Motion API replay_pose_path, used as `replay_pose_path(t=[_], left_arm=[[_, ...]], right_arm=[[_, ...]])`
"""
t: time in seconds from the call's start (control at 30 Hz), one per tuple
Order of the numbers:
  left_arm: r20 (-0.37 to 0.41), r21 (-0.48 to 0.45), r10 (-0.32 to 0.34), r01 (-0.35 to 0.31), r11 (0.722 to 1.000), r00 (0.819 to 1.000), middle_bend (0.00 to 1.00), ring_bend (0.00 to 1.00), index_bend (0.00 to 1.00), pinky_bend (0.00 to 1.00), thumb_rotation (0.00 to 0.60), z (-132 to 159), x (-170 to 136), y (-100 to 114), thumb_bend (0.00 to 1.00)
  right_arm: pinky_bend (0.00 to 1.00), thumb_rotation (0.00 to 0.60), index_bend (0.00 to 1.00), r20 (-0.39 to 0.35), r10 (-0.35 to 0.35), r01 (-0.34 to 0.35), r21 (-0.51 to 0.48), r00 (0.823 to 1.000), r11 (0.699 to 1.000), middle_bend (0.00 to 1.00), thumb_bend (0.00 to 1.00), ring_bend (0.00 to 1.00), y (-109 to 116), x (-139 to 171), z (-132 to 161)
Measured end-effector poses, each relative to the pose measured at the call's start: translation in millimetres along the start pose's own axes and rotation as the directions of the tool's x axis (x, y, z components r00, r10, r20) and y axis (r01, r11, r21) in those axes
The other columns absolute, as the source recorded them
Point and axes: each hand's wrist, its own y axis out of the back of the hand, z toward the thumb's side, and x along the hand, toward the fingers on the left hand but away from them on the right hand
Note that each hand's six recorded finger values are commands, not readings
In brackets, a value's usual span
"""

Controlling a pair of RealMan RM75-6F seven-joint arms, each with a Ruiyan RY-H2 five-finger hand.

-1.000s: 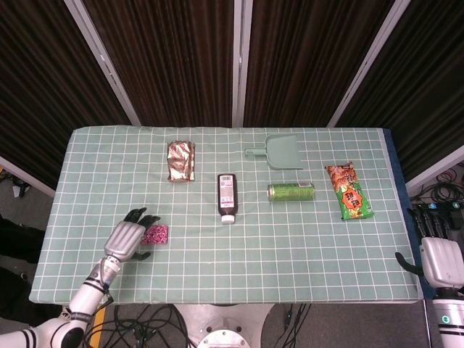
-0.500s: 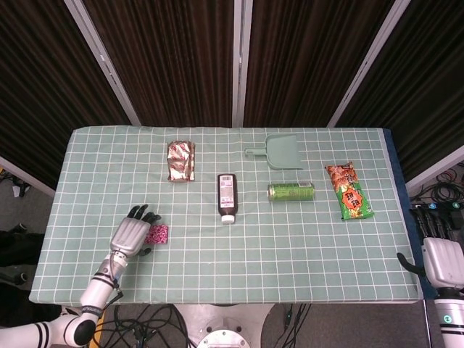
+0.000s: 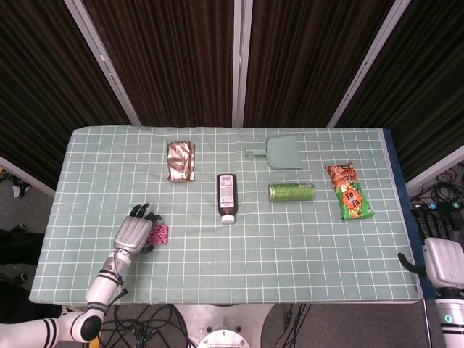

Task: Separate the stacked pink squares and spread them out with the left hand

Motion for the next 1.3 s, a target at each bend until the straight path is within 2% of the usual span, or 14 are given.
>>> replay_pose_path(t=[1.3], left_arm=[[-0.002,-0.032,0.012,-0.013,0.999,1.0,0.39,0.09,0.3,0.09,0.6,-1.0,4.3,-4.6,0.23]], right_arm=[[0.0,0.6,0.0,0.025,0.004,-0.004,-0.003,1.0,1.0,0.0,0.15,0.0,-1.8,-1.4,-7.3]])
